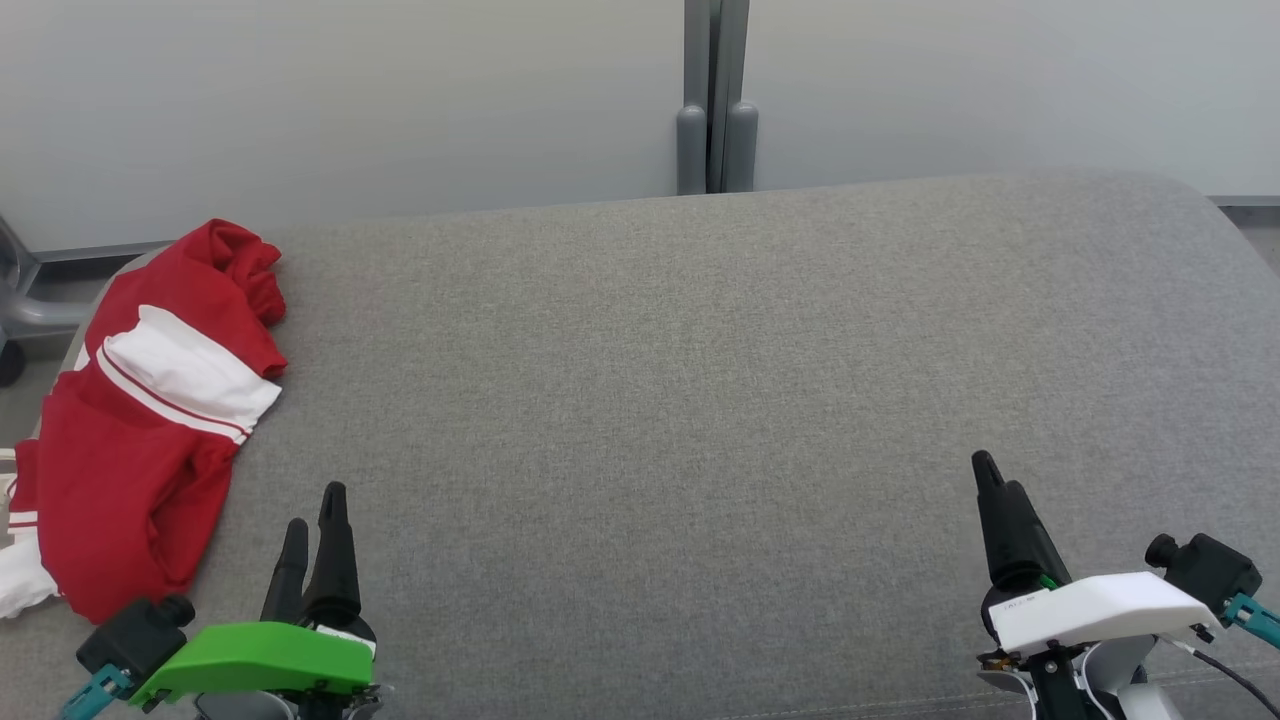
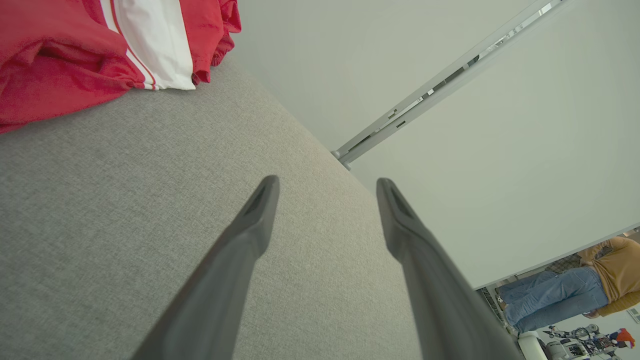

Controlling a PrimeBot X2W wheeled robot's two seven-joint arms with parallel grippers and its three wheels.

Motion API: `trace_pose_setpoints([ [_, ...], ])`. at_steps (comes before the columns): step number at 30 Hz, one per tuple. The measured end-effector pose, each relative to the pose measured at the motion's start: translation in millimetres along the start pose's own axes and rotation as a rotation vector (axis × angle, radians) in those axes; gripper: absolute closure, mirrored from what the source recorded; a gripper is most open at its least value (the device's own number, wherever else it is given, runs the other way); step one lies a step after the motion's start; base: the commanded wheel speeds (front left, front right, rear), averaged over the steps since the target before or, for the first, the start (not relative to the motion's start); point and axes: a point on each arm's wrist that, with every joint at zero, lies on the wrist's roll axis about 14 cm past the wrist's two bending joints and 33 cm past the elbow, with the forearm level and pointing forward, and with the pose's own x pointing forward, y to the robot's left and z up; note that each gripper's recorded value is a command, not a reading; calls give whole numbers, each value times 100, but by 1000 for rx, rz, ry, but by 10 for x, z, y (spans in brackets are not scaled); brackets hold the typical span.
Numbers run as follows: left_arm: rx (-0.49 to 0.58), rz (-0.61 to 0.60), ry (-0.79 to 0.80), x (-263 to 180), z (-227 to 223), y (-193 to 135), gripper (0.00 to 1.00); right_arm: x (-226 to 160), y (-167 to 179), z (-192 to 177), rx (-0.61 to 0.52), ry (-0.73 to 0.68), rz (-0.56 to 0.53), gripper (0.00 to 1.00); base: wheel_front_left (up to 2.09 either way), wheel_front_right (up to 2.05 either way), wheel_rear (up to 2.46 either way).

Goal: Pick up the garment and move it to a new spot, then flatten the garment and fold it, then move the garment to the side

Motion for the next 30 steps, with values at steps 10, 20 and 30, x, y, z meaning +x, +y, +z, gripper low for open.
trace_pose_setpoints([
  [10, 241, 1, -11, -12, 7, -18, 0, -7, 130, -45, -216, 10, 53, 0, 0, 0, 0],
  [20, 400, 16, -18, -36, 0, 28, 0, -21, 203, -52, -372, 2, 89, 0, 0, 0, 0],
  [30, 524, -2, -21, -59, -38, 14, 0, -42, 252, -69, -496, -3, 116, 0, 0, 0, 0],
])
